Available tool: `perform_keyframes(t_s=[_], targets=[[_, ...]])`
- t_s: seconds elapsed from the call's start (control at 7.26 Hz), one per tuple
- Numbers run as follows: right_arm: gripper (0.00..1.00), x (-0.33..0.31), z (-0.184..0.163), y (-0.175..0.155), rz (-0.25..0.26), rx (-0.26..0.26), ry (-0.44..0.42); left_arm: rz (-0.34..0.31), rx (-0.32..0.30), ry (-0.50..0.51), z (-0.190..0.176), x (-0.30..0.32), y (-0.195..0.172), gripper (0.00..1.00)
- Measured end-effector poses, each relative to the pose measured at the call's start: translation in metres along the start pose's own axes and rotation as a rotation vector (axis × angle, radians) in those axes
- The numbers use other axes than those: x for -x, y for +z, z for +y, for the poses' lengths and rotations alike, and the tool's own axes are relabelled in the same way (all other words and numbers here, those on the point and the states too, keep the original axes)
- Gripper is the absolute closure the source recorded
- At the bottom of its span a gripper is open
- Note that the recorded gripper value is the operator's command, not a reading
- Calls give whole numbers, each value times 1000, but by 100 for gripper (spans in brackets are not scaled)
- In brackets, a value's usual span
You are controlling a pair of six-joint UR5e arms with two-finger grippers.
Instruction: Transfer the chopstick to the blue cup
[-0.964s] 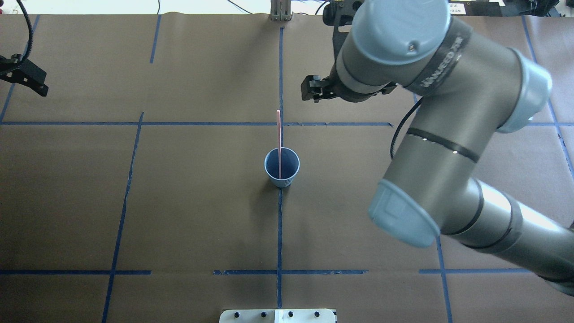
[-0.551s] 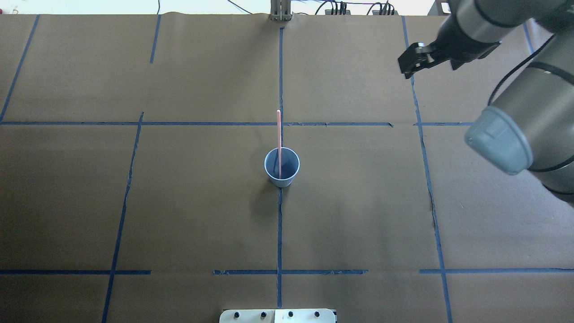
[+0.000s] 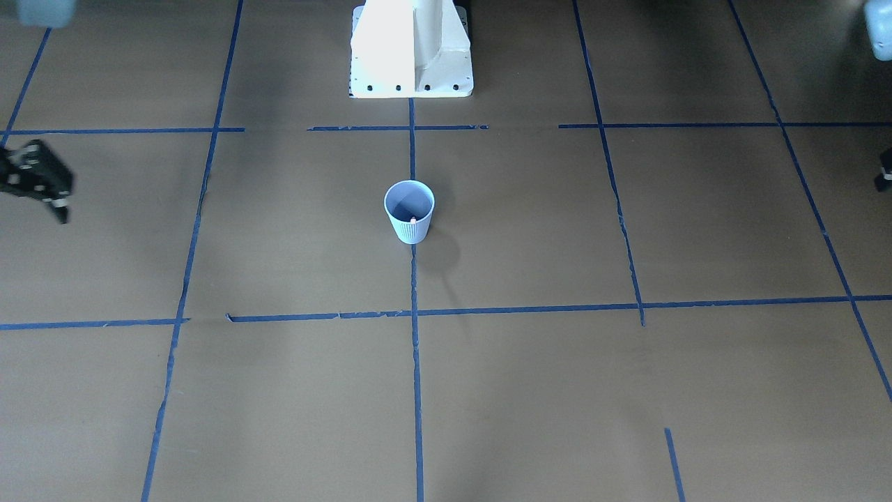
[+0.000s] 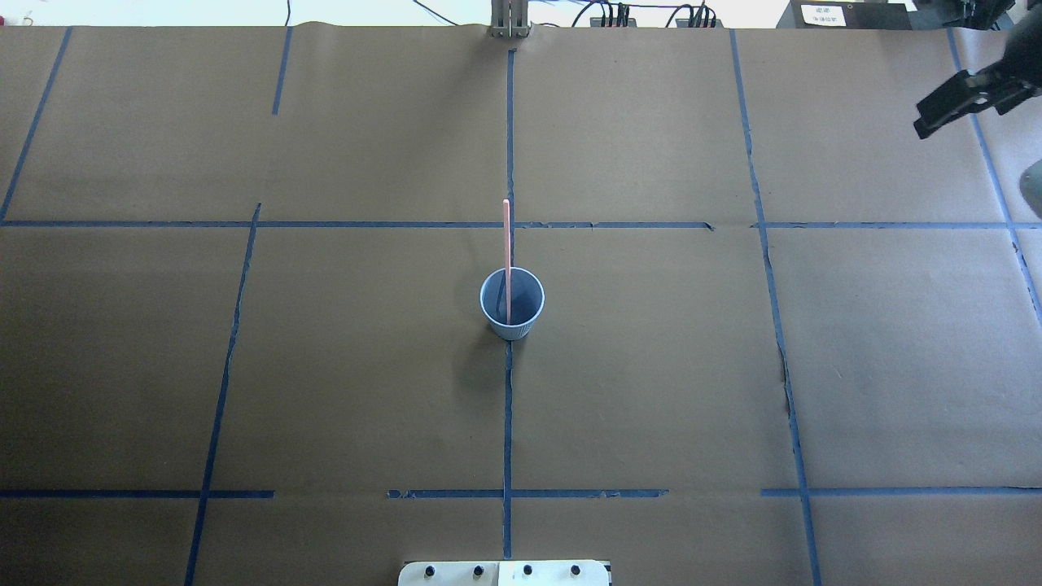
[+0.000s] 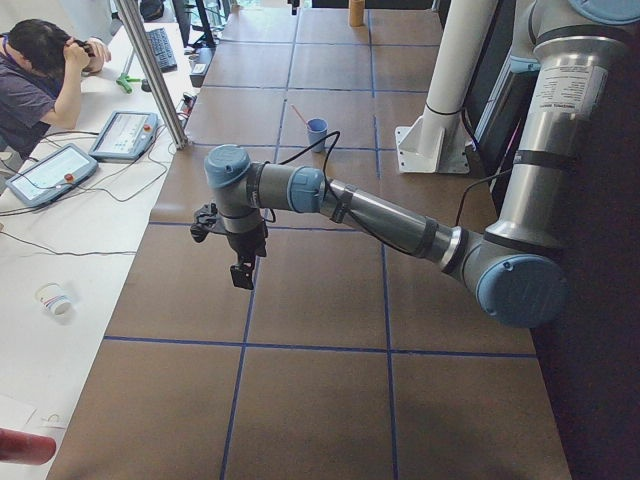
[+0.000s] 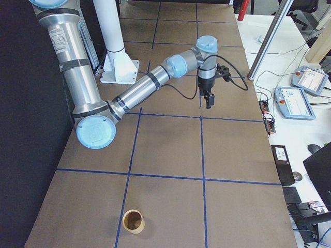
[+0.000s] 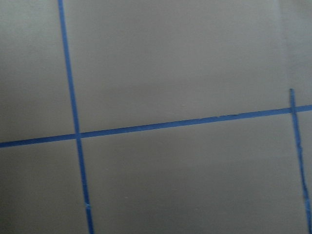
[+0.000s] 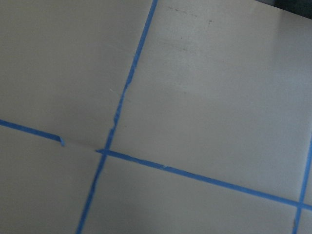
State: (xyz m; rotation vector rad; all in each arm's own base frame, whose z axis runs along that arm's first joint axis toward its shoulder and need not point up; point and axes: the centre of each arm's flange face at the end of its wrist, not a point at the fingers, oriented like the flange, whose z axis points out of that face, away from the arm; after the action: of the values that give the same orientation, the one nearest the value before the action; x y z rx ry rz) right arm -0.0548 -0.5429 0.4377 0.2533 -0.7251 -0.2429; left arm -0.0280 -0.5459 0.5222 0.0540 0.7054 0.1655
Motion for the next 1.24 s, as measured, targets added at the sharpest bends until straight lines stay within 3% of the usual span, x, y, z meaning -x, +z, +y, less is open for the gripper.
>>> perform_keyframes(t_s=[0.28, 0.55, 0.83, 1.24], targets=[[0, -90, 55, 48, -17, -10, -21, 1, 14, -20, 14, 24, 7, 0], [0, -123, 85, 79, -23, 27, 10, 7, 41, -72, 42, 50, 22, 0], [0, -132, 101, 88, -37, 54, 52, 22, 72, -113, 56, 67, 39, 0], [0, -143, 108, 74, -126, 64, 297, 28, 86, -127, 60, 78, 53, 0]])
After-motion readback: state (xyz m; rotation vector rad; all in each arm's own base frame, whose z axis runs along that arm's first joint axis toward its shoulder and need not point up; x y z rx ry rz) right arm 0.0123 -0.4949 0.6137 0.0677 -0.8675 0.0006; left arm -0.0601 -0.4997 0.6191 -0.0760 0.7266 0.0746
